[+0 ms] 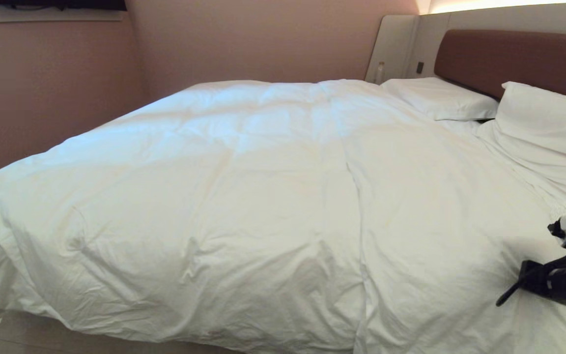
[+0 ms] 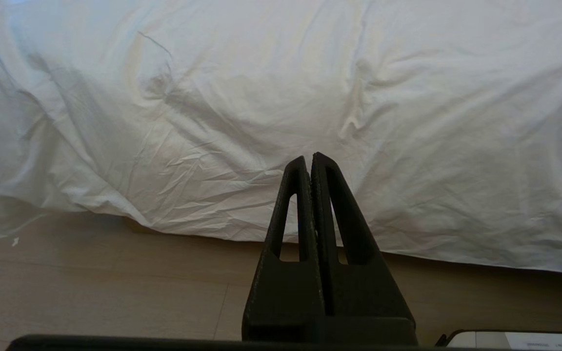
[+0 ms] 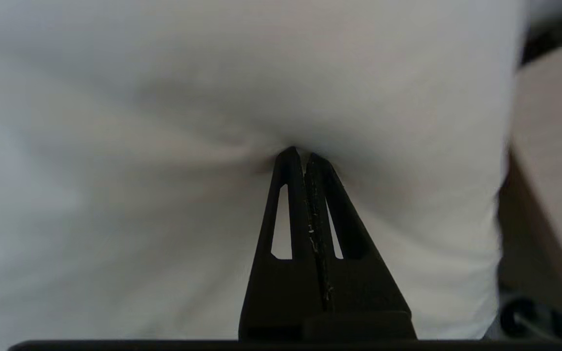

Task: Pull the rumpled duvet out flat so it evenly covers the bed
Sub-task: Flatten the corners of the folded blanket

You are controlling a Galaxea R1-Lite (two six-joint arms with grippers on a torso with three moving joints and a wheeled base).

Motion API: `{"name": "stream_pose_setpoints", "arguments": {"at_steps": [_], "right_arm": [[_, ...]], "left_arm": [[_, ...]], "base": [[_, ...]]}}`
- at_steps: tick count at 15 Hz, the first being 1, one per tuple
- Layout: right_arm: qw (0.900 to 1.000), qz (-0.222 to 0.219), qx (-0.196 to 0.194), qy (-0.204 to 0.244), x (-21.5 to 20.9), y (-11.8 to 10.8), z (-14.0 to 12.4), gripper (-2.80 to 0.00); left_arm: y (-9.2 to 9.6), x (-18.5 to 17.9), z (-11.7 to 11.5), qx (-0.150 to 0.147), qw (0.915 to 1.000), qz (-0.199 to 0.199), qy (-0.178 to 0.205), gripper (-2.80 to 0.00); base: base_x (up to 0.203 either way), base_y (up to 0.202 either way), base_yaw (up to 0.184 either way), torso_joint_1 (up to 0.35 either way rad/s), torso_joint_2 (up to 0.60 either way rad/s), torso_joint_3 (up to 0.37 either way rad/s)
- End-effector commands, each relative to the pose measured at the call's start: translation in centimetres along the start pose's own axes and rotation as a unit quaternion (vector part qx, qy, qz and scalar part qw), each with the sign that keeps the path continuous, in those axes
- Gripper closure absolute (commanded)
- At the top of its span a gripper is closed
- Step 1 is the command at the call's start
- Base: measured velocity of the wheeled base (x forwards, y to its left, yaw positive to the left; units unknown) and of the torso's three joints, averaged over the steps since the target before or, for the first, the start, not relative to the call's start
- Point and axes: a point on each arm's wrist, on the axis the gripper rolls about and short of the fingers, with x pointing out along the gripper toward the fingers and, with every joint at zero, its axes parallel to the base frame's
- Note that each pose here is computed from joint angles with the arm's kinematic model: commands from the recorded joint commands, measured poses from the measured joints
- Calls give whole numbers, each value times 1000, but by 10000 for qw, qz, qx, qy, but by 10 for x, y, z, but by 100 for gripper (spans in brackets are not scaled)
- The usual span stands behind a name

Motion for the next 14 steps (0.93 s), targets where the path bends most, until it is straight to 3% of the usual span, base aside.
{"name": "stream_pose_setpoints", "arguments": {"at_steps": [1, 9, 14], "right_arm": [[9954, 61, 159, -941, 14, -5, 25, 0], [9985, -268, 79, -481, 26, -24, 6, 0], [9979, -210, 33, -607, -11, -28, -7, 0]], "left_arm": [[0, 0, 0, 2, 10000, 3, -2, 0], [0, 0, 0, 2, 10000, 3, -2, 0], [0, 0, 0, 2, 10000, 3, -2, 0]], "base": [[0, 0, 0, 0, 0, 0], [0, 0, 0, 0, 0, 0], [0, 0, 0, 0, 0, 0]]}}
